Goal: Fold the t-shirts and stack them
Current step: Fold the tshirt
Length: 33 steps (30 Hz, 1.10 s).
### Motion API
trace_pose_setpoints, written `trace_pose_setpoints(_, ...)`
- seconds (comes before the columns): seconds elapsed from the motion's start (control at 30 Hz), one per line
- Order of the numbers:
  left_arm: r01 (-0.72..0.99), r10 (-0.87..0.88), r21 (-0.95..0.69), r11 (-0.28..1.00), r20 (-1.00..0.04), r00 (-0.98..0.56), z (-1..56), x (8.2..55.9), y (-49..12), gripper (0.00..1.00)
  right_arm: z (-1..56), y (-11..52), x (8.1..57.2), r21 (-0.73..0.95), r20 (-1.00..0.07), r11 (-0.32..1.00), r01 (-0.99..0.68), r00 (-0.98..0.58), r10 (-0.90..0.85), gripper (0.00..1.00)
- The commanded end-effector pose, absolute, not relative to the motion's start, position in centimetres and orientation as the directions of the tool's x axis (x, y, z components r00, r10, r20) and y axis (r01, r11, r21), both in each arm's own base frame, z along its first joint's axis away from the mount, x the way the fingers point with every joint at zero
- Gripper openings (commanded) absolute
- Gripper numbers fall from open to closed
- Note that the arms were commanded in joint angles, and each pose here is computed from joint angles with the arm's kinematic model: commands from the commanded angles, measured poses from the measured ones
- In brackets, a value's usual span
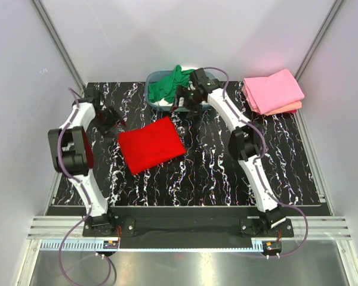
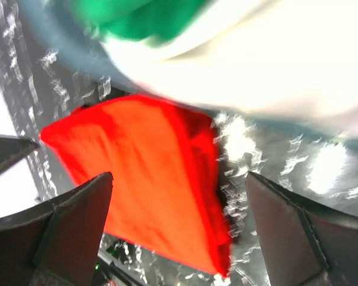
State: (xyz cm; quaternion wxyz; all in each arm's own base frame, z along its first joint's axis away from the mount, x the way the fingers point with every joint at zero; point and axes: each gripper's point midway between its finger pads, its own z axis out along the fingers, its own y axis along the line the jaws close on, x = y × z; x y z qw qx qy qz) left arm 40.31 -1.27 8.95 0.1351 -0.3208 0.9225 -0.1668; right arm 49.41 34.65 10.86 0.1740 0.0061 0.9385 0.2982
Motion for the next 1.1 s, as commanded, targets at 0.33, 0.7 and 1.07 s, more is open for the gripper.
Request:
trace_pose_setpoints(0.33,-0.529,-0.617,-0.325,0.784,-0.310,-0.723,12.3,38.0,1.7,0.90,17.8,31.4,44.4,0.621,-0.501,0.743,-0.250,-0.855,0.131,1.00)
trace_pose_setpoints(0.7,-0.365,-0.525,-0.409,0.836,-0.403,-0.750,12.4,39.4,-2.8,0.68,7.4,33.3,39.5,0.646,-0.302,0.746,-0.163,-0.952,0.053,0.82)
trace_pose_setpoints(1.07,-0.323,-0.488,-0.420,0.848,-0.380,-0.786,12.5,37.8,-5.4,0.66,1.3,35.2,33.8,0.629,-0.164,0.770,-0.103,-0.986,0.002,0.33)
